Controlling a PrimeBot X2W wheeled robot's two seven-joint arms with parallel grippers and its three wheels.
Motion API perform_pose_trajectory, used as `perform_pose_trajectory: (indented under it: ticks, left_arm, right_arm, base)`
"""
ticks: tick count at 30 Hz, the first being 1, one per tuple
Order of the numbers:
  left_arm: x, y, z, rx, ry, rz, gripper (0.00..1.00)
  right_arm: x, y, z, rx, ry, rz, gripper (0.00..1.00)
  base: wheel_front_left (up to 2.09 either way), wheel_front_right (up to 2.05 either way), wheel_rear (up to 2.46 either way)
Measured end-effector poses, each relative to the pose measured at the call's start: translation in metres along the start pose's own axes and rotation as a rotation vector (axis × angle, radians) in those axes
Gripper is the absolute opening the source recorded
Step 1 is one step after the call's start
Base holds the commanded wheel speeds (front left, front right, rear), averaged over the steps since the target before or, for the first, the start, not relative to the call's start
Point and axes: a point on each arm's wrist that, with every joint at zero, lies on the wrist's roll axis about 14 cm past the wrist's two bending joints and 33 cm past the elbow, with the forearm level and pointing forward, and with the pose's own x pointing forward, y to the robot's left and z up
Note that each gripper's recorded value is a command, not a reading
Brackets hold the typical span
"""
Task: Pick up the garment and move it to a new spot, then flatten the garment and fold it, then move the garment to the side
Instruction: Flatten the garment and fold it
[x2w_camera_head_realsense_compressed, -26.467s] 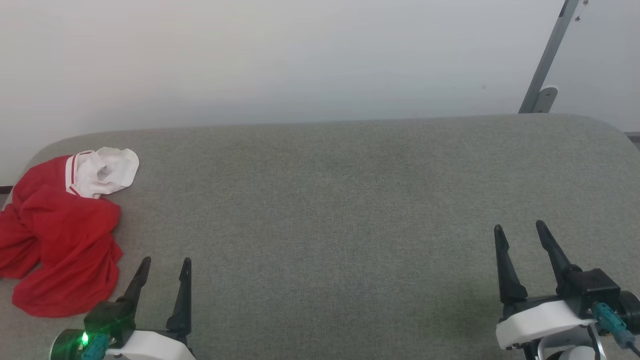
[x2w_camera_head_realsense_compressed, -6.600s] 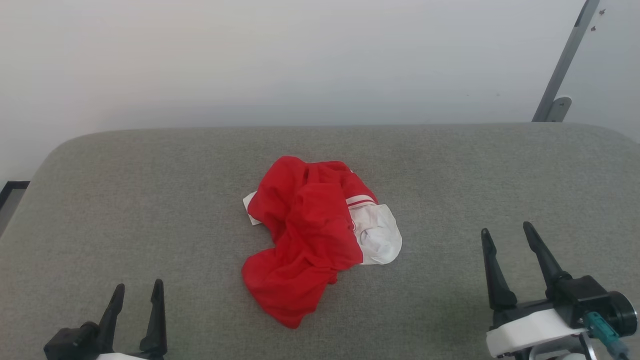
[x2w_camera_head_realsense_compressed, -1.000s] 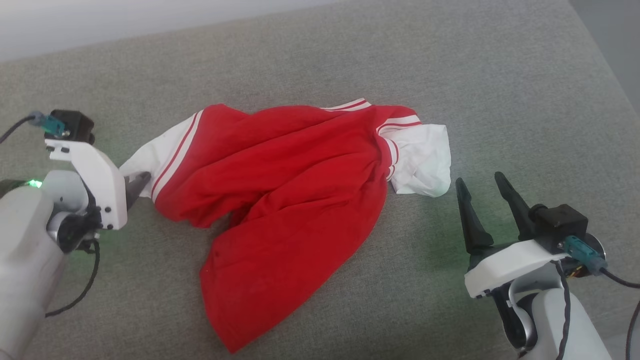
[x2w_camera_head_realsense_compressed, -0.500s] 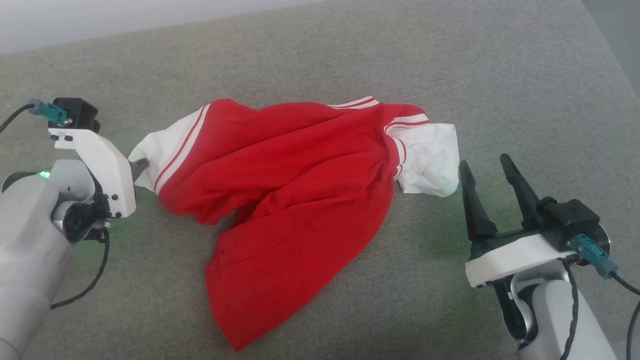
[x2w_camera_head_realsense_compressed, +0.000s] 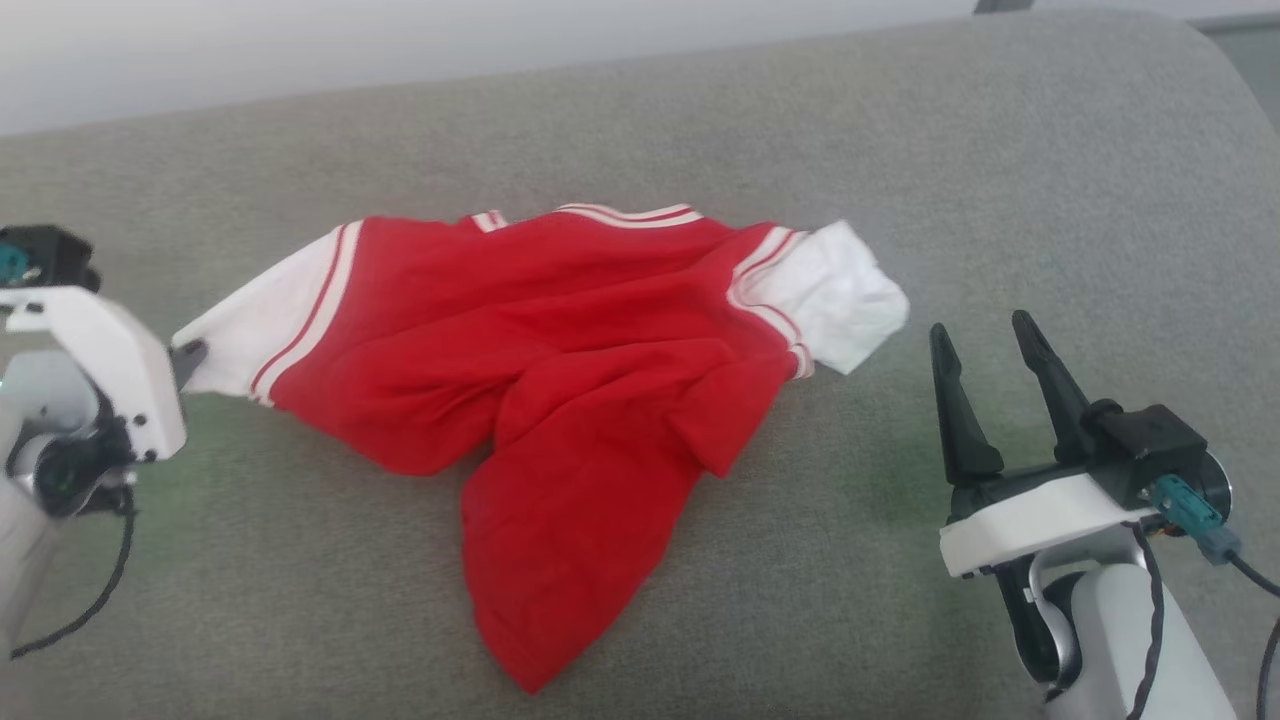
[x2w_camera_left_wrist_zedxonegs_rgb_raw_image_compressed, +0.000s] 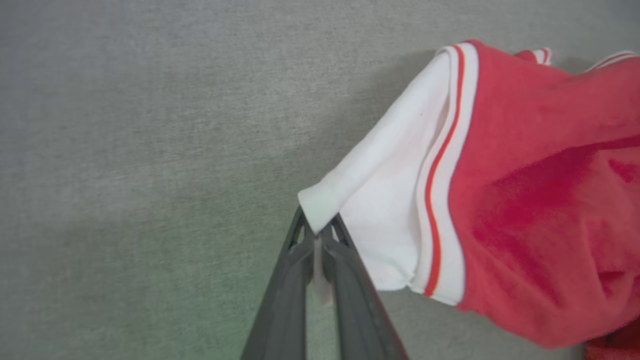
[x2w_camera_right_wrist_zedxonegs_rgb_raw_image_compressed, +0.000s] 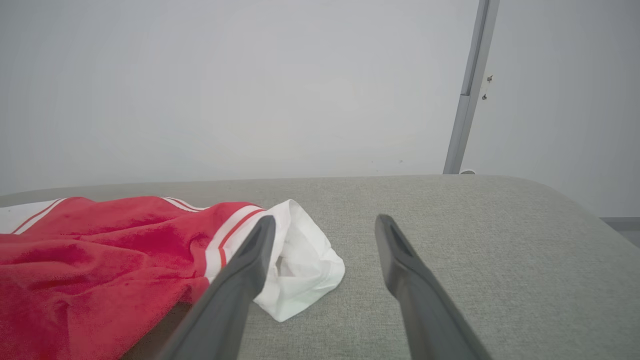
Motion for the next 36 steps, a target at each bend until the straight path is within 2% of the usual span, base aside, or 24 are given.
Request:
perform_pose_trajectory:
  ticks: [10,15,16,17,18,19,20,21,29,36]
  left_arm:
    - [-0.043,0.054,-0.032,-0.074,0.013,0.131,0.00]
    - [-0.045,0.053,-0.056,-0.125,0.035,0.130,0.00]
    - [-0.045,0.052,-0.060,-0.132,0.041,0.129,0.17]
    - [-0.045,0.051,-0.062,-0.131,0.044,0.130,0.39]
    - [-0.046,0.051,-0.062,-0.133,0.044,0.131,0.39]
    - [-0.046,0.051,-0.062,-0.136,0.042,0.130,0.47]
    - [-0.046,0.050,-0.062,-0.132,0.042,0.128,0.61]
    - [-0.046,0.049,-0.062,-0.126,0.038,0.127,1.00]
    - [-0.048,0.045,-0.028,-0.067,0.020,0.103,1.00]
    - [-0.039,0.050,-0.025,-0.081,0.140,0.107,1.00]
  right_arm:
    - [-0.002,0.015,0.012,0.007,-0.027,0.041,1.00]
    - [-0.003,0.020,0.012,0.011,-0.025,0.053,1.00]
    - [-0.003,0.021,0.013,0.011,-0.027,0.056,1.00]
    - [-0.004,0.022,0.013,0.011,-0.028,0.060,1.00]
    - [-0.004,0.023,0.014,0.011,-0.028,0.061,1.00]
    - [-0.004,0.024,0.014,0.011,-0.029,0.064,1.00]
    - [-0.004,0.024,0.015,0.013,-0.031,0.065,1.00]
    - [-0.004,0.025,0.016,0.013,-0.030,0.068,1.00]
    - [-0.003,0.025,0.016,0.012,-0.029,0.067,1.00]
    - [0.002,0.023,0.013,0.006,-0.018,0.066,1.00]
  base:
    - [0.00,0.00,0.00]
    - [0.00,0.00,0.00]
    - [0.00,0.00,0.00]
    - [0.00,0.00,0.00]
    - [0.00,0.00,0.00]
    - [0.00,0.00,0.00]
    - [0.00,0.00,0.00]
    - [0.00,0.00,0.00]
    - [0.00,0.00,0.00]
    - [0.00,0.00,0.00]
